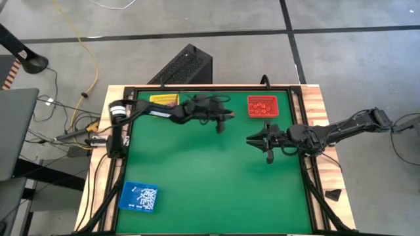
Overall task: Sort Halloween decoration
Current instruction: Put the pumpkin toy into the orange bin
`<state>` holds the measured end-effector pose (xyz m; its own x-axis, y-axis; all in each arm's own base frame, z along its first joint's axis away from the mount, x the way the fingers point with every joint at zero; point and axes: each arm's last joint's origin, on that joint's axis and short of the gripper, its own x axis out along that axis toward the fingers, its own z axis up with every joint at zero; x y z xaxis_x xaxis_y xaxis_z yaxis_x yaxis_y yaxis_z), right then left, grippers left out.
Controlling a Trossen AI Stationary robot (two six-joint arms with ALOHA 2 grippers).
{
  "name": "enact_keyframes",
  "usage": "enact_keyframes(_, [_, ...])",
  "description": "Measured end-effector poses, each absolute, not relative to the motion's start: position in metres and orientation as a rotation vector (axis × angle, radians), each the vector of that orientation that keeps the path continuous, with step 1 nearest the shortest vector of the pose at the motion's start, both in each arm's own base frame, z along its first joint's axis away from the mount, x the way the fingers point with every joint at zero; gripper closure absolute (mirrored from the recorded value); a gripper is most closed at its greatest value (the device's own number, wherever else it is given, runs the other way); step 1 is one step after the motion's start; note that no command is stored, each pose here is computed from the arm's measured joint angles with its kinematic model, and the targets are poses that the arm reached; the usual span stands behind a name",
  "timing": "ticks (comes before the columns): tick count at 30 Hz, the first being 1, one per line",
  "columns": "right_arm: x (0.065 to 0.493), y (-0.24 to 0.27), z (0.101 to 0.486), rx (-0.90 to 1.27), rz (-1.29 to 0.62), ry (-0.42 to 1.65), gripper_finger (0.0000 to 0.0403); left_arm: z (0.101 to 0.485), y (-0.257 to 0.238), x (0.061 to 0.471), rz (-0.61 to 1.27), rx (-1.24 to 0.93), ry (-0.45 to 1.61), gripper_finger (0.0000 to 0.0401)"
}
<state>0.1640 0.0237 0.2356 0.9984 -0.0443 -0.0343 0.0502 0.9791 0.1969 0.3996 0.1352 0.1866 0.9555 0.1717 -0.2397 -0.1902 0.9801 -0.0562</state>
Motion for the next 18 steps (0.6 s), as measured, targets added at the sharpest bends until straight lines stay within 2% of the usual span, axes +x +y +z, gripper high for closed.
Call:
enact_keyframes(3, [0.164,0.022,0.237,0.202,-0.059,0.021,0.0294,0.190,0.145,0.431,0.192,-0.127,0.210,0.0320])
enact_keyframes(10, [0.165,0.023,0.243,0.200,-0.054,0.006,0.0294,0.196,0.174,0.498,0.263,-0.150,0.305,0.0319])
enact_keyframes(14, [0.164,0.023,0.245,0.195,-0.054,-0.004,0.0294,0.188,0.193,0.521,0.316,-0.199,0.381,0.0319])
enact_keyframes(18, [0.163,0.022,0.245,0.176,-0.053,-0.007,0.0294,0.184,0.202,0.537,0.307,-0.210,0.373,0.0319])
